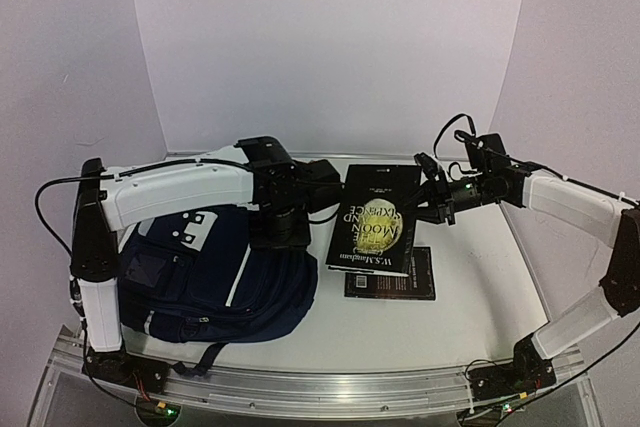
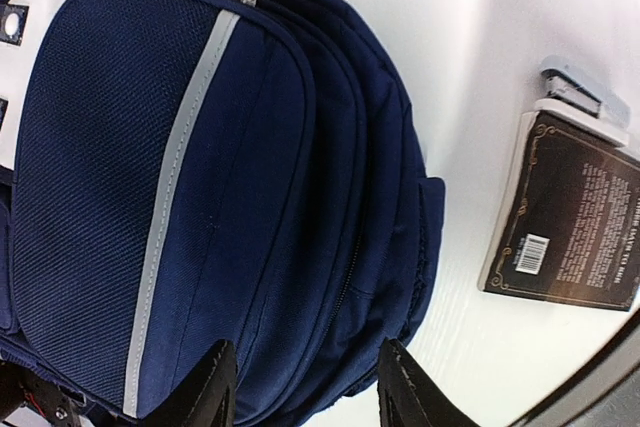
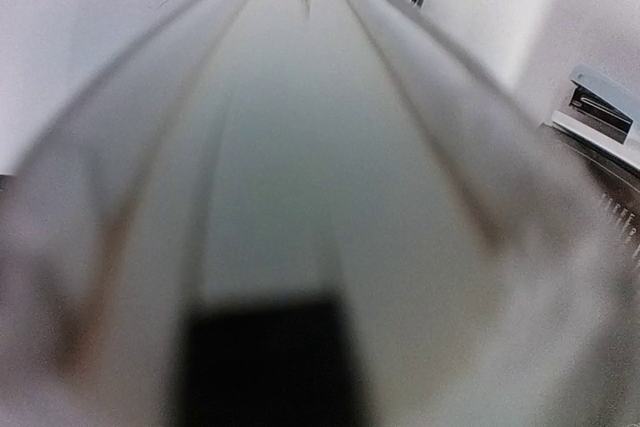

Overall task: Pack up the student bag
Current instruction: Place the book in the student bag.

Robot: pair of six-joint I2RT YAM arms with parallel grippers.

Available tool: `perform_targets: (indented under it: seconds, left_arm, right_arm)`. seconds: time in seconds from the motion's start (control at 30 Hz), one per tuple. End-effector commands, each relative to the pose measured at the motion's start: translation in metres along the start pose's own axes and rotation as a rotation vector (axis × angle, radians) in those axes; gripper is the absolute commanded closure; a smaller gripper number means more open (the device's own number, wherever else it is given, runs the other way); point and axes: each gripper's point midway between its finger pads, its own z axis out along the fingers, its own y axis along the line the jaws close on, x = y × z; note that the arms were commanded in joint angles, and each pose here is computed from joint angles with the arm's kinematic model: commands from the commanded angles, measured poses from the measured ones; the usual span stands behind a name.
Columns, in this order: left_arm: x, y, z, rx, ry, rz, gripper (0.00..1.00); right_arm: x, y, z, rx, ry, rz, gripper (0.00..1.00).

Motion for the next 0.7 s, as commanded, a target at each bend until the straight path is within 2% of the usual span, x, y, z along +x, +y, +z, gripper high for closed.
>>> perform_targets:
  seconds: [0.0,0.13,0.3,0.43,0.53,0.67]
  left_arm:
    - [0.01,0.086,-0.028,-0.239,0.062,0.063,0.51]
    - [0.024,0.1,-0.008,-0.319,0.152,0.088,0.5]
    - [0.037,0.094,0.019,-0.368,0.228,0.187,0.46]
    - [0.044,0.109,0.031,-0.488,0.278,0.218,0.46]
    - [0.04,0.117,0.033,-0.521,0.278,0.202,0.52]
    - [0.026,0.123,0.033,-0.526,0.246,0.19,0.68]
  right_arm:
    - [-0.008,0.036,-0.008,-0.106,-0.017,-0.14,1.0]
    - [-0.01,0.036,-0.007,-0.109,-0.013,-0.141,1.0]
    - [-0.013,0.034,-0.004,-0.114,-0.005,-0.14,1.0]
    - [-0.012,0.035,-0.004,-0.12,-0.002,-0.144,1.0]
    - [-0.013,0.033,-0.003,-0.118,-0.001,-0.143,1.0]
    - [-0.014,0.031,-0.001,-0.115,0.001,-0.137,1.0]
